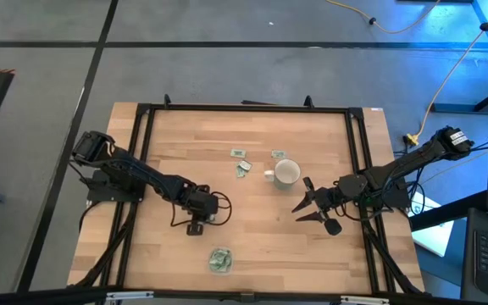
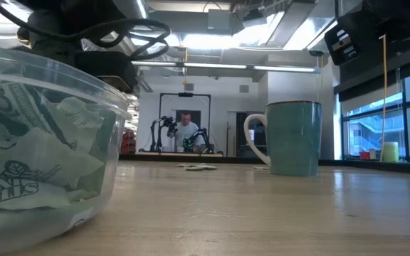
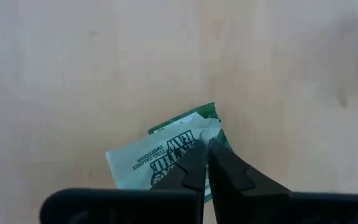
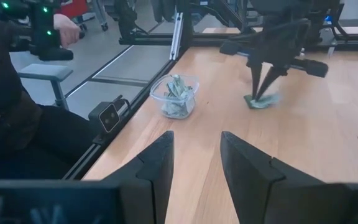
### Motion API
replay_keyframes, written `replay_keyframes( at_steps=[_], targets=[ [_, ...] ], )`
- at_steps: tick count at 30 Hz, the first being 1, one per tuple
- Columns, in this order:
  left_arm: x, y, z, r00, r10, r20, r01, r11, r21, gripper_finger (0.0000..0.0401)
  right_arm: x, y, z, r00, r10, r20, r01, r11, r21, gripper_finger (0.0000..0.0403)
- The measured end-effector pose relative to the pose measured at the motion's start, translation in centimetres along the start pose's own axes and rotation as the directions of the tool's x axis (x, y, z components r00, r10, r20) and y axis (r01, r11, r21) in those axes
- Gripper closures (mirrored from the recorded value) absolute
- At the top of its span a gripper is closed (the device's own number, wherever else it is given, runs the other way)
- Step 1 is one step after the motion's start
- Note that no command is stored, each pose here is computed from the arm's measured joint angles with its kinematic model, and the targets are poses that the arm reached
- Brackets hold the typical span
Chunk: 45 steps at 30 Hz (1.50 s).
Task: Pick and place Stevia / Truvia into bins
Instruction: Put the light green stevia packet into the transparent bin
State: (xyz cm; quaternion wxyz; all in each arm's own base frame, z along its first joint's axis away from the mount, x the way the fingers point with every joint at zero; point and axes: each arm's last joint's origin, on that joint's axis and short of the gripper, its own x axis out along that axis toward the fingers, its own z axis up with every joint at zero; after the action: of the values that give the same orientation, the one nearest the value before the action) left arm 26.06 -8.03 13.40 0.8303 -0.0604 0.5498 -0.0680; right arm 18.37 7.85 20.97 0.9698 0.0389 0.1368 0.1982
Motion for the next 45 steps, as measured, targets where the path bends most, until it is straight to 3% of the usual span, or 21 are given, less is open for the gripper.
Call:
replay_keyframes(
  at_steps=[4,10,13,15,19,22,25,32,40,45],
  targets=[
    [-1.1,-0.4,0.5,0.996,-0.066,0.055,0.064,0.997,0.046,0.0397,0.0,0.0,0.1,1.000,0.001,0.006,-0.001,1.000,0.000,0.0267],
    [-2.3,-0.6,0.8,0.991,-0.083,0.106,0.077,0.996,0.055,0.0398,0.0,0.0,0.1,1.000,0.001,0.005,-0.001,1.000,-0.001,0.0267],
    [-2.9,-1.0,1.3,0.974,-0.174,0.147,0.168,0.984,0.054,0.0398,0.0,0.0,0.0,1.000,0.001,0.005,-0.001,1.000,-0.001,0.0267],
    [-3.5,-1.6,2.0,0.931,-0.304,0.203,0.298,0.953,0.062,0.0398,0.0,0.0,0.0,1.000,0.001,0.005,-0.001,1.000,-0.001,0.0267],
    [-4.8,-2.9,3.6,0.781,-0.550,0.296,0.532,0.834,0.145,0.0398,0.0,0.0,0.0,1.000,0.001,0.005,-0.001,1.000,-0.004,0.0267],
    [-5.3,-4.0,4.4,0.689,-0.637,0.345,0.612,0.767,0.195,0.0398,0.0,0.0,0.0,1.000,0.001,0.004,-0.001,1.000,-0.004,0.0267],
    [-5.1,-4.8,4.6,0.653,-0.666,0.361,0.667,0.731,0.142,0.0398,0.0,0.0,0.0,1.000,0.001,0.004,-0.001,1.000,-0.004,0.0267],
    [-3.2,-6.7,4.3,0.621,-0.708,0.335,0.757,0.653,-0.022,0.0398,0.0,0.0,0.0,1.000,0.000,0.003,0.000,1.000,-0.004,0.0267],
    [-0.8,-7.7,4.7,0.625,-0.723,0.295,0.768,0.637,-0.066,0.0398,0.0,0.0,0.0,1.000,0.000,0.003,0.000,1.000,-0.003,0.0267],
    [0.8,-8.0,5.3,0.609,-0.761,0.225,0.791,0.605,-0.095,0.0398,0.0,0.0,0.0,1.000,0.000,0.002,0.000,1.000,0.007,0.0267]
  ],
)
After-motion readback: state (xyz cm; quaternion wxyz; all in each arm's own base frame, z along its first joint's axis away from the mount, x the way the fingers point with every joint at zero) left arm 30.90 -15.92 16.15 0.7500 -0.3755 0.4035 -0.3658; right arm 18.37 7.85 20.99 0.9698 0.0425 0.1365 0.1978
